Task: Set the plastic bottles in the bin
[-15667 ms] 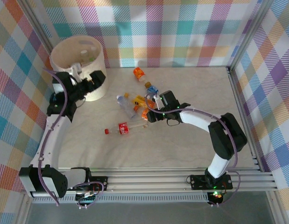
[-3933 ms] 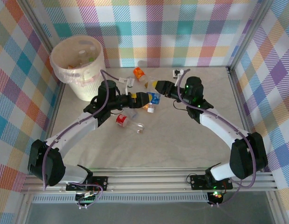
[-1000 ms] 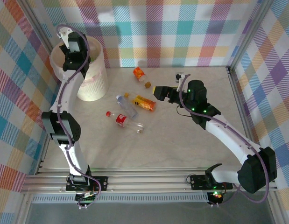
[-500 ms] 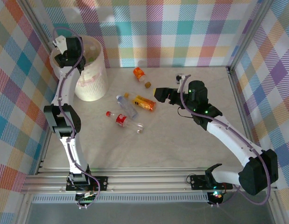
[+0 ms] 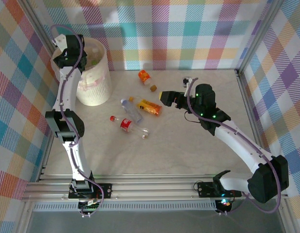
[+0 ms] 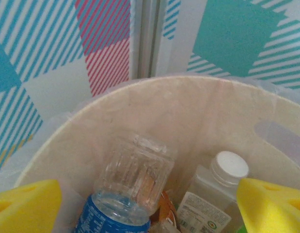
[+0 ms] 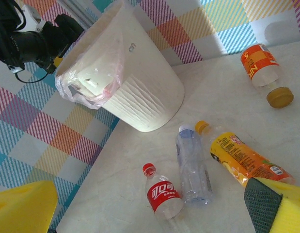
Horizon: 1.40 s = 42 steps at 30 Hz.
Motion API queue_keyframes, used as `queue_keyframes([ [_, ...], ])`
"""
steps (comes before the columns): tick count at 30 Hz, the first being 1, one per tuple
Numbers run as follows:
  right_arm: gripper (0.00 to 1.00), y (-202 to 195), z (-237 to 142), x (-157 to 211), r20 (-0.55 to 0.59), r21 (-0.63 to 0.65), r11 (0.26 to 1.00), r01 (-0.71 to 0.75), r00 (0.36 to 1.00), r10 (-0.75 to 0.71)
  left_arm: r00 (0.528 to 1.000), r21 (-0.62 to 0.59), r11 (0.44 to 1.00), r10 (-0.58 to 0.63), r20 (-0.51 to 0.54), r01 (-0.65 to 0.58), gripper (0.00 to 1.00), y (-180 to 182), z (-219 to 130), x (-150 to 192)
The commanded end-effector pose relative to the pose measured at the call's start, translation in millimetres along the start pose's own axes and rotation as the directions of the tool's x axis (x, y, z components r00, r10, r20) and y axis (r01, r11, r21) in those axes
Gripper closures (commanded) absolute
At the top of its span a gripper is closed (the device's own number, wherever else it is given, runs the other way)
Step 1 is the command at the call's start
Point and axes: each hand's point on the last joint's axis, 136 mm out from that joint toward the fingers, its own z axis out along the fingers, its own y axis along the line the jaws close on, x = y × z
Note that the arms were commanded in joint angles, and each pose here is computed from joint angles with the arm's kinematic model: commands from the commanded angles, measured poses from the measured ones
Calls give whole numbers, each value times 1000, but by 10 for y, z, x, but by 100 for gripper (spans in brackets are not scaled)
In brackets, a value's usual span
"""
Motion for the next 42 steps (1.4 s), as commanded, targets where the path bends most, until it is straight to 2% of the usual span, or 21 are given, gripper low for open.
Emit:
queue_keyframes([
  [1,0,21,-33,-46,18,10,1000,11,1000,-11,997,79,994,-70,14,69,6,5,-319,-293],
  [6,0,-16,-8,-20,10,20,1000,10,1000,-10,994,167,980,-104,-36,109,0,-158,-529,-223],
  [15,0,-64,20,15,1,33,999,9,1000,-9,976,338,918,-173,-131,208,0,-377,-1124,129],
  [21,0,-128,40,33,18,47,999,5,1000,-5,949,426,855,-209,-236,294,0,-350,-1693,729],
  [25,0,-152,66,55,11,50,999,4,1000,-5,925,429,849,-164,-342,309,0,-280,-1983,1386],
  [28,0,-160,85,64,7,50,999,5,1000,-6,924,431,875,-45,-380,220,0,-218,-2103,1843],
  [30,0,-172,90,75,3,53,999,7,1000,-8,929,493,867,119,-350,75,0,-252,-2174,2101],
  [32,0,-176,87,74,4,57,998,15,1000,-15,887,584,807,332,-322,-91,0,-321,-2268,2394],
  [33,0,-179,84,76,2,59,998,19,1000,-19,864,584,794,404,-301,-168,0,-293,-2273,2491],
  [34,0,-186,83,86,-1,61,998,26,1000,-26,831,599,758,492,-262,-260,0,-282,-2292,2592],
  [35,0,-188,79,87,-2,63,998,32,999,-32,793,614,713,567,-223,-338,0,-276,-2312,2685],
  [38,0,-197,73,88,-2,69,997,43,999,-43,671,712,550,726,-150,-437,0,-309,-2426,2948],
  [40,0,-200,73,84,0,71,997,44,999,-44,645,679,557,747,-158,-478,0,-265,-2348,2975],
  [42,0,-201,76,81,0,71,997,43,999,-44,644,613,622,730,-228,-488,0,-201,-2250,2968],
])
